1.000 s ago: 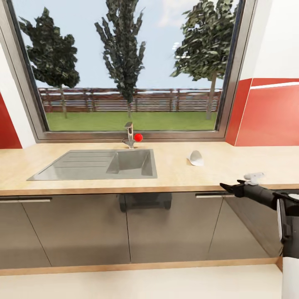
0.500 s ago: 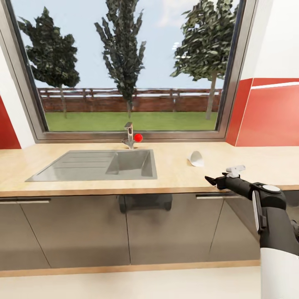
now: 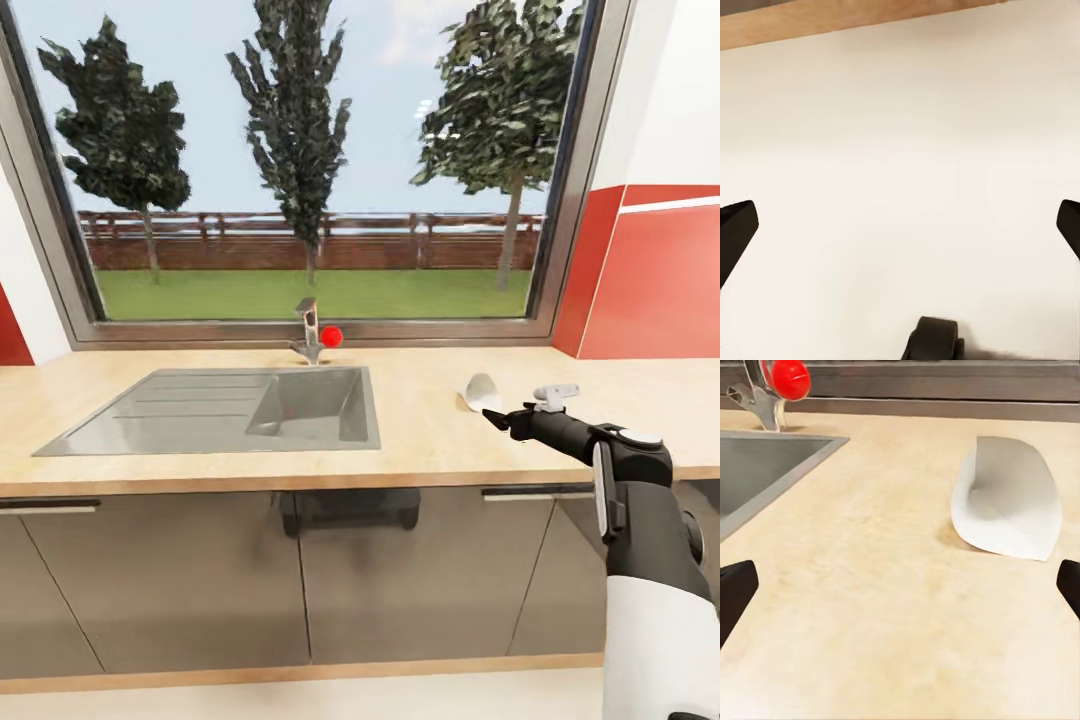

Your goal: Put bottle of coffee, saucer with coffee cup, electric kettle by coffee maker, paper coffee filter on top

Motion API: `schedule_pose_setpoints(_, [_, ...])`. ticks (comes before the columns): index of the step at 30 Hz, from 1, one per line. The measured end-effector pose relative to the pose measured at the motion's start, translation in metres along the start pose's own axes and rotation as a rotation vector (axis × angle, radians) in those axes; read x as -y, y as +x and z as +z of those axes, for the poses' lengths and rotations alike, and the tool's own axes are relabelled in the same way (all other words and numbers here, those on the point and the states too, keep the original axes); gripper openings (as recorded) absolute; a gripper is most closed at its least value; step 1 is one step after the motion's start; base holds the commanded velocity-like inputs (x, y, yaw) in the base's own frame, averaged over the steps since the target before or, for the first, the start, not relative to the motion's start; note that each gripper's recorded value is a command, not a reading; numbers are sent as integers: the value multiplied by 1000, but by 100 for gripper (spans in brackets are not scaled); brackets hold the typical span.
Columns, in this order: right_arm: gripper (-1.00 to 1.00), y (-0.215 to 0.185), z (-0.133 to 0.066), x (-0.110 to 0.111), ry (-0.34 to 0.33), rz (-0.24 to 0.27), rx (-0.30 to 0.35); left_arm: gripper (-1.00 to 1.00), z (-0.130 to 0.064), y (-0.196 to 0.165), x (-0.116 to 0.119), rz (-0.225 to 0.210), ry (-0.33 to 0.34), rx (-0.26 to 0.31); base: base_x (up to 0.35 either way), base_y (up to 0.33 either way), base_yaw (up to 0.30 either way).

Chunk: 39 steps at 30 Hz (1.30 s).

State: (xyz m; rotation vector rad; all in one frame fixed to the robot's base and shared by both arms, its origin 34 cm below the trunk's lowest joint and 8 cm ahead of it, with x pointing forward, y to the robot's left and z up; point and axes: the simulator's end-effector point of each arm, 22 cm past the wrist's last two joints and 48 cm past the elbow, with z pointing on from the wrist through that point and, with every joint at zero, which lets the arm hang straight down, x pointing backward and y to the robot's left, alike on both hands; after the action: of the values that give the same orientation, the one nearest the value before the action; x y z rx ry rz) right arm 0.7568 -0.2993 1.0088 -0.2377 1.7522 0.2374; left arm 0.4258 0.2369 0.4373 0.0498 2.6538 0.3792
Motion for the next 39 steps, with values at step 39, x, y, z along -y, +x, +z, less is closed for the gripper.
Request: schedule_pose_setpoints(39, [100,20,18,-18,-30,12,-40,100,0,53,-28,38,-51,-86,53,27,0])
